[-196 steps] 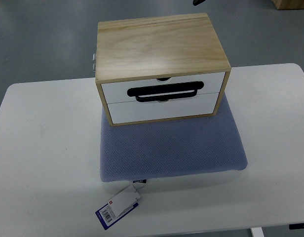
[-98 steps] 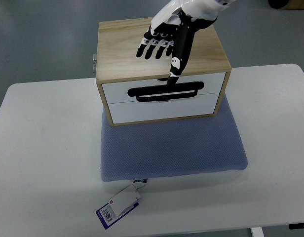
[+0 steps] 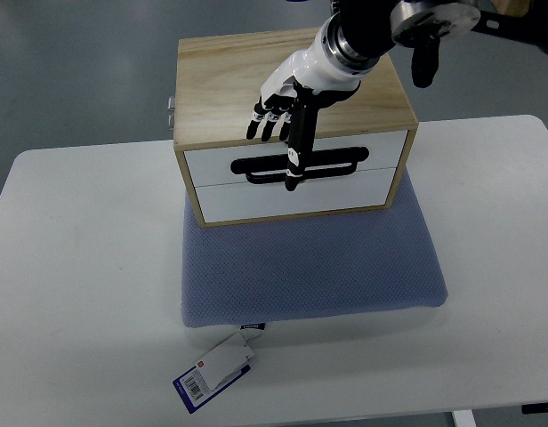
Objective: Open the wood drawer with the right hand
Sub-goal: 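Lower the right hand onto the upper drawer's black handle and hook fingers, then pull the upper drawer handle toward the robot with the right hand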
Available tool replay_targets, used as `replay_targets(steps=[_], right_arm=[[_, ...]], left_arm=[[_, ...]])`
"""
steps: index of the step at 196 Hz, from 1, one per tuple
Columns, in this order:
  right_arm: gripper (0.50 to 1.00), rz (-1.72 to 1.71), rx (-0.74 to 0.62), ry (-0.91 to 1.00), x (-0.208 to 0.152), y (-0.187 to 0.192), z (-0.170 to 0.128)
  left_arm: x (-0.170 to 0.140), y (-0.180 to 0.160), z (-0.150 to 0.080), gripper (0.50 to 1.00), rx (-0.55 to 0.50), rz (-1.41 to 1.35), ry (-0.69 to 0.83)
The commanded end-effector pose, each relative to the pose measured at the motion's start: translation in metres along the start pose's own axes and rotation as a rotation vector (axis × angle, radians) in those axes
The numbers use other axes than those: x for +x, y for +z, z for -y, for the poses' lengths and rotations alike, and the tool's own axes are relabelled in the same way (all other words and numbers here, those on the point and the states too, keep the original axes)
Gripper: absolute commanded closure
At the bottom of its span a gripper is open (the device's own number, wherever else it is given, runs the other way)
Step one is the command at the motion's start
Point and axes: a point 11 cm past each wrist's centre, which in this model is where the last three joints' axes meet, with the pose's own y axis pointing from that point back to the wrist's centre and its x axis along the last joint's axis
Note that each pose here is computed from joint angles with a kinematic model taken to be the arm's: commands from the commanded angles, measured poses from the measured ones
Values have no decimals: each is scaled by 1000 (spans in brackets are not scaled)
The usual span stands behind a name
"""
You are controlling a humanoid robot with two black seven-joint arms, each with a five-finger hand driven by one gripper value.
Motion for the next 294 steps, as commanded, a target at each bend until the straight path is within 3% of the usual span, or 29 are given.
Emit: replay_targets(steps=[1, 121, 294], right_arm=[[554, 14, -3, -14, -3, 4, 6], [554, 67, -61, -26, -14, 30, 41], [554, 33, -117, -51, -24, 49, 64]], left_arm=[[0, 0, 0, 500, 0, -1, 0], [2, 0, 0, 500, -1, -2, 8], [2, 0, 0, 500, -1, -2, 6]])
